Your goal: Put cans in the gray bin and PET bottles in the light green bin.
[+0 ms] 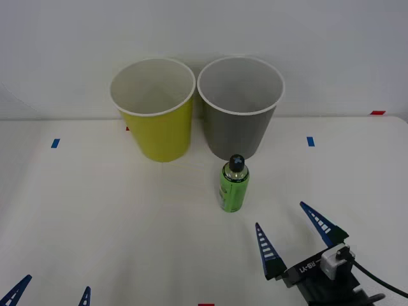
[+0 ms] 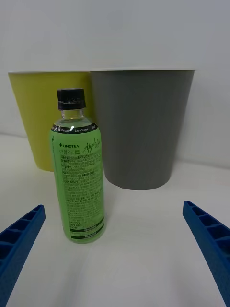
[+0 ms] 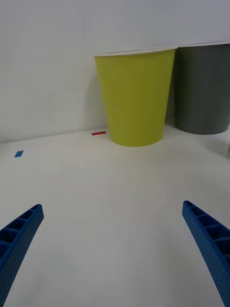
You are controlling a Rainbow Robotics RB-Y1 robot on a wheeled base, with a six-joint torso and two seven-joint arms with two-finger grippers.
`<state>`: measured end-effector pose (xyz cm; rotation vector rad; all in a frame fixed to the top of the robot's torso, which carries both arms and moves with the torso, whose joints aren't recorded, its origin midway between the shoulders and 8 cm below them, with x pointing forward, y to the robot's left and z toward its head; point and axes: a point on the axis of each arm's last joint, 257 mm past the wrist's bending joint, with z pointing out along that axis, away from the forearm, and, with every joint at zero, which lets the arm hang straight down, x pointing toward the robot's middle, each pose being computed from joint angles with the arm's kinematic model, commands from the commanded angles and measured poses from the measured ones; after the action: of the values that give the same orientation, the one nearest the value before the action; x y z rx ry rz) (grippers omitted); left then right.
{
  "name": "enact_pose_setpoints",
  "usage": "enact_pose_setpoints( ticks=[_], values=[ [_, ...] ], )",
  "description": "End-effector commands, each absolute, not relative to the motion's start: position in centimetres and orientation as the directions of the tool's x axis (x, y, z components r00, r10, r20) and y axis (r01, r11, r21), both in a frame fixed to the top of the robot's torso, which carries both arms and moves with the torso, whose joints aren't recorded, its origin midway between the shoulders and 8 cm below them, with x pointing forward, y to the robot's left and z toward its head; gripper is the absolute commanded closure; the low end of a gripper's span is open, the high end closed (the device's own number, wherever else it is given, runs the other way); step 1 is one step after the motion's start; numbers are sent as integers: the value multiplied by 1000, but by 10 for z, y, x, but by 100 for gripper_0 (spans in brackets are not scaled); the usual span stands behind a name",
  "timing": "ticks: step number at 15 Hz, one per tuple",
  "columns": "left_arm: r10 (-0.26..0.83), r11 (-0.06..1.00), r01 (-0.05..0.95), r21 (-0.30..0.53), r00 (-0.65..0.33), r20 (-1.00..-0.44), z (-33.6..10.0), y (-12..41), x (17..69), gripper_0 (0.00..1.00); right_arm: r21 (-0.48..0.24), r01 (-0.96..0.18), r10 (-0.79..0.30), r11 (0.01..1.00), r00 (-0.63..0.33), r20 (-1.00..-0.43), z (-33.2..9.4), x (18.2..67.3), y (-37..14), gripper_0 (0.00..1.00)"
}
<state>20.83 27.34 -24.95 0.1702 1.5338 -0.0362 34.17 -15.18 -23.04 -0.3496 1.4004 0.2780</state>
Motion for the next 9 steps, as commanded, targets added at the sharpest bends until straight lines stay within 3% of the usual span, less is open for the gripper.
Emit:
enact_pose_setpoints(
  ticks=[1,9],
  values=[
    [83,988,130,88,39,-996,-249,273,208,0,-74,-389,-12,918,158,-987,-226,354,-144,0],
    [83,988,130,88,39,-996,-249,273,208,0,-66,-410,-8,910,143,-990,-231,388,-112,0]
  ],
)
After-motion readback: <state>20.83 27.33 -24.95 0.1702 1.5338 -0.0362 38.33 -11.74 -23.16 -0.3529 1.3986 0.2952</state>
